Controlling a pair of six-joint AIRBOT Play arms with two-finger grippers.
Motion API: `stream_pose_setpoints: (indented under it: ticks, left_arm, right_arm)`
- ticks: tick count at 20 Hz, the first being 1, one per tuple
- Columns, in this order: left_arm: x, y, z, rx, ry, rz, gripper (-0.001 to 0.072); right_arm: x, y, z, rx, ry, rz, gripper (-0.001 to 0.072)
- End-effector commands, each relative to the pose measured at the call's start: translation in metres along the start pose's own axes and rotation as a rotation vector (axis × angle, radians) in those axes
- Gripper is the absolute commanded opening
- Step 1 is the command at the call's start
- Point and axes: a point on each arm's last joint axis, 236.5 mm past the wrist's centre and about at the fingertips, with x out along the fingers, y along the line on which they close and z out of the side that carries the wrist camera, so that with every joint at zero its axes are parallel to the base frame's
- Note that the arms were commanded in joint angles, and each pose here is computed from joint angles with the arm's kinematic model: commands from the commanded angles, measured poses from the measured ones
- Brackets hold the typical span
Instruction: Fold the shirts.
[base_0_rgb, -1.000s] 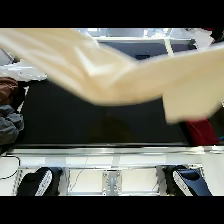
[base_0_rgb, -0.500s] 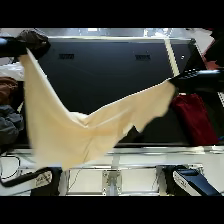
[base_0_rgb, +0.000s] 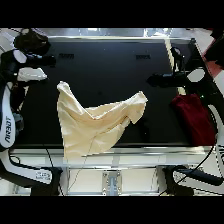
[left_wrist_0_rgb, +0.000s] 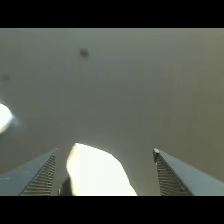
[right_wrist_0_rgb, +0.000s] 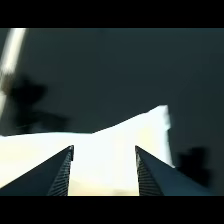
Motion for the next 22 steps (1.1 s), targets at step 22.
stream_pose_setpoints:
  ticks: [22]
  left_arm:
    - [-0.168, -0.09, -0.416, -0.732, 1.097, 0.085, 0.0543]
  right_arm:
    - [-0.064, -0.033, 0.022, -0.244, 0.071, -0.233, 0.0435]
